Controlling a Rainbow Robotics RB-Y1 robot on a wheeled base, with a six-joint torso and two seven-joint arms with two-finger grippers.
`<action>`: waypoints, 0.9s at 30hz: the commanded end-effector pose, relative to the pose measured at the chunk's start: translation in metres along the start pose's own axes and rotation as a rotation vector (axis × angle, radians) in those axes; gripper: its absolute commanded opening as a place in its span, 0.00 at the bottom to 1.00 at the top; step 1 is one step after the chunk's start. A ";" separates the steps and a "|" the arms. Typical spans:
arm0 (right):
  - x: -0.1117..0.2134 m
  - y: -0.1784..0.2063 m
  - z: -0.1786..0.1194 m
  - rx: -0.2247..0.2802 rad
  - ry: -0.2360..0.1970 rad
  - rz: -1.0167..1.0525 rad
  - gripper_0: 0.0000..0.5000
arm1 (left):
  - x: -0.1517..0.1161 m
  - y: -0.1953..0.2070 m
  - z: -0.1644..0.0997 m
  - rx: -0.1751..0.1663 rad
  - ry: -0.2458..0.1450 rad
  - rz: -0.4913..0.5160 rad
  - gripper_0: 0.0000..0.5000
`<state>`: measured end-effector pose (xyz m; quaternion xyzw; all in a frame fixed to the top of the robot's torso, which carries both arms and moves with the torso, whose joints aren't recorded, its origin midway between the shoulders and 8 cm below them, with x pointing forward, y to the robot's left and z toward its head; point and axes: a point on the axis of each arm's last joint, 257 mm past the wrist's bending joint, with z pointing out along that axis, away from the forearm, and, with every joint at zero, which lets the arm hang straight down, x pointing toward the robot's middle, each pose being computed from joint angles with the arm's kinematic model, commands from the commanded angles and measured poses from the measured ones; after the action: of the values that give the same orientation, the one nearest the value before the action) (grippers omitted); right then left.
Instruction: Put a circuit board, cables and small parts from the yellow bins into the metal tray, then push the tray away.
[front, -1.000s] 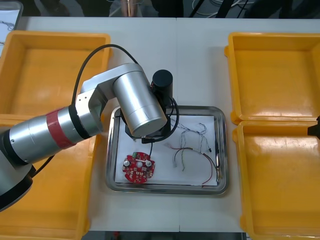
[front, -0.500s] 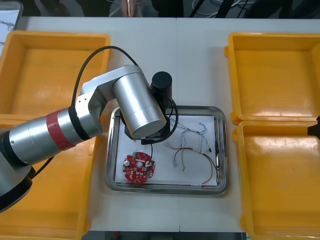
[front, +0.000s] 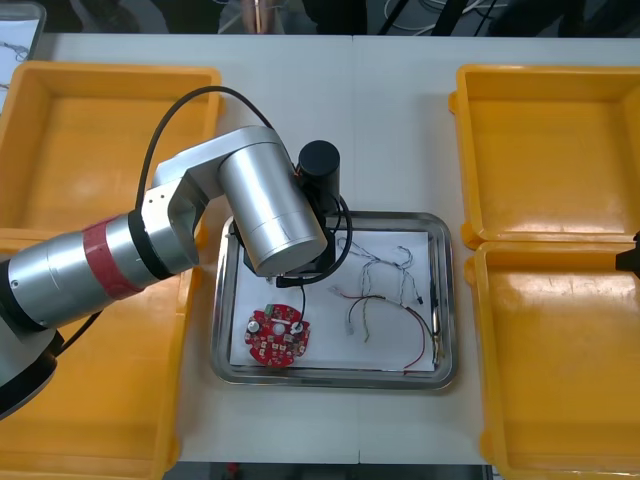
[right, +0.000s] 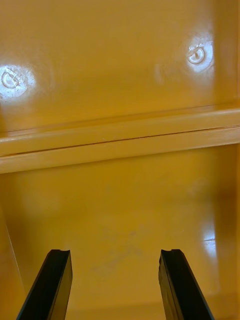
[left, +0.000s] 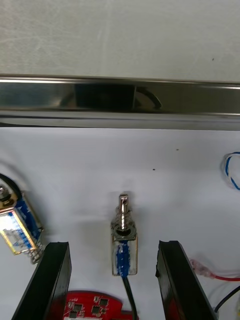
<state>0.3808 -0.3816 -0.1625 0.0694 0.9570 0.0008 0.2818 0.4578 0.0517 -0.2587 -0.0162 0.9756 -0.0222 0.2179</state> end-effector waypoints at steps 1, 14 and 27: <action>-0.006 0.005 -0.009 0.008 -0.023 -0.067 1.00 | -0.018 0.014 -0.028 0.003 -0.025 -0.062 1.00; -0.007 0.016 -0.025 -0.035 -0.005 -0.183 1.00 | -0.044 0.062 -0.091 -0.008 -0.006 -0.077 1.00; -0.004 0.081 -0.034 -0.099 0.019 -0.469 1.00 | -0.078 0.134 -0.141 -0.006 -0.015 -0.116 1.00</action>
<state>0.3705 -0.3237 -0.1458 -0.0981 0.9615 0.0010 0.2565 0.4617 0.1655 -0.1284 -0.1075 0.9736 -0.0358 0.1981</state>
